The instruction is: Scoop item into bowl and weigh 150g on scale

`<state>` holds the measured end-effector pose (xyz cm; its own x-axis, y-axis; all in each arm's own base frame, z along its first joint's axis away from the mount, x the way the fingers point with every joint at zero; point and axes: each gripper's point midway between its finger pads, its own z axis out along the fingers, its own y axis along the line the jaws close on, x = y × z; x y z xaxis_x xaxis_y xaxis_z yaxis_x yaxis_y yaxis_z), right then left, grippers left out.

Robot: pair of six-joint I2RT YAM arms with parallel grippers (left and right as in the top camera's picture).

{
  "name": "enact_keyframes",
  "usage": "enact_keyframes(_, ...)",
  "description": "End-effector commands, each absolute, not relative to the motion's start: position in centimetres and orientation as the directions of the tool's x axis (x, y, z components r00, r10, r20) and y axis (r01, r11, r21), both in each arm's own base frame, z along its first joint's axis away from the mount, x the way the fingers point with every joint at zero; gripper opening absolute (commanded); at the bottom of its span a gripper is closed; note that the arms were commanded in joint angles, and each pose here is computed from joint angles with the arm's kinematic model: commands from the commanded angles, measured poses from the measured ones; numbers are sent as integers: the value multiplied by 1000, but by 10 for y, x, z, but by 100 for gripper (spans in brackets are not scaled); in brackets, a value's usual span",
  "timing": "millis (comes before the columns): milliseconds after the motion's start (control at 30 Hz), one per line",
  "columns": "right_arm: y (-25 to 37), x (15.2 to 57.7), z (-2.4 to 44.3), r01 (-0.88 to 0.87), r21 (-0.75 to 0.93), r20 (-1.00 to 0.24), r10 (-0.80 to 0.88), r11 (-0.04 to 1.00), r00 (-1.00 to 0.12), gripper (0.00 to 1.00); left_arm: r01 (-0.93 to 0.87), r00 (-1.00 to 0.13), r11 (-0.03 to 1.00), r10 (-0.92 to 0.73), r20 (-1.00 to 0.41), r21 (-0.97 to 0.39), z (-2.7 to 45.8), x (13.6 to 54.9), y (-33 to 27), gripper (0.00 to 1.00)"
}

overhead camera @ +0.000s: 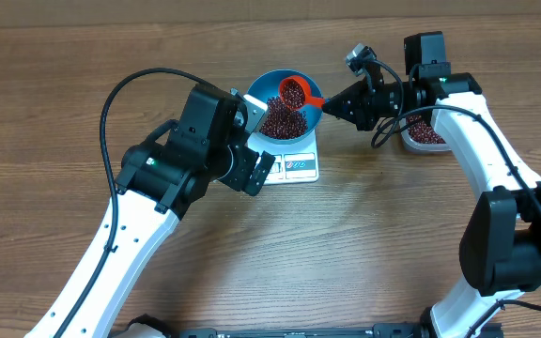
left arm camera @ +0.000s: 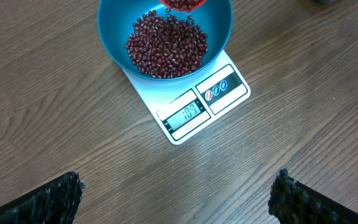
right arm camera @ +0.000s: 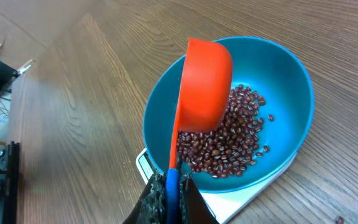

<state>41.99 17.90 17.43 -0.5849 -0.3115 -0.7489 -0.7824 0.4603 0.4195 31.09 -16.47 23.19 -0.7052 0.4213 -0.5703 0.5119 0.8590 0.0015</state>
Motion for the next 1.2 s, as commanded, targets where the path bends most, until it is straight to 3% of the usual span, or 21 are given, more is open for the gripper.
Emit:
enact_keyframes(0,179,425,201,-813,335,-791,-327,476,-517,4,501,-711,865,407,-574,-8,233,310,-163,100)
enact_keyframes(267,182,419,202,-809,344,-781,-334,476,-528,4,501,-711,865,407,-574,-8,233,310,-163,100)
enact_keyframes(467,182,422,196,-788,292,-755,-376,542,-538,4,501,-711,865,407,-574,-8,233,310,-163,100)
enact_keyframes(1167,182,417,206,-777,299,-752,-364,554,-549,4,501,-711,865,407,-574,-8,233,310,-163,100)
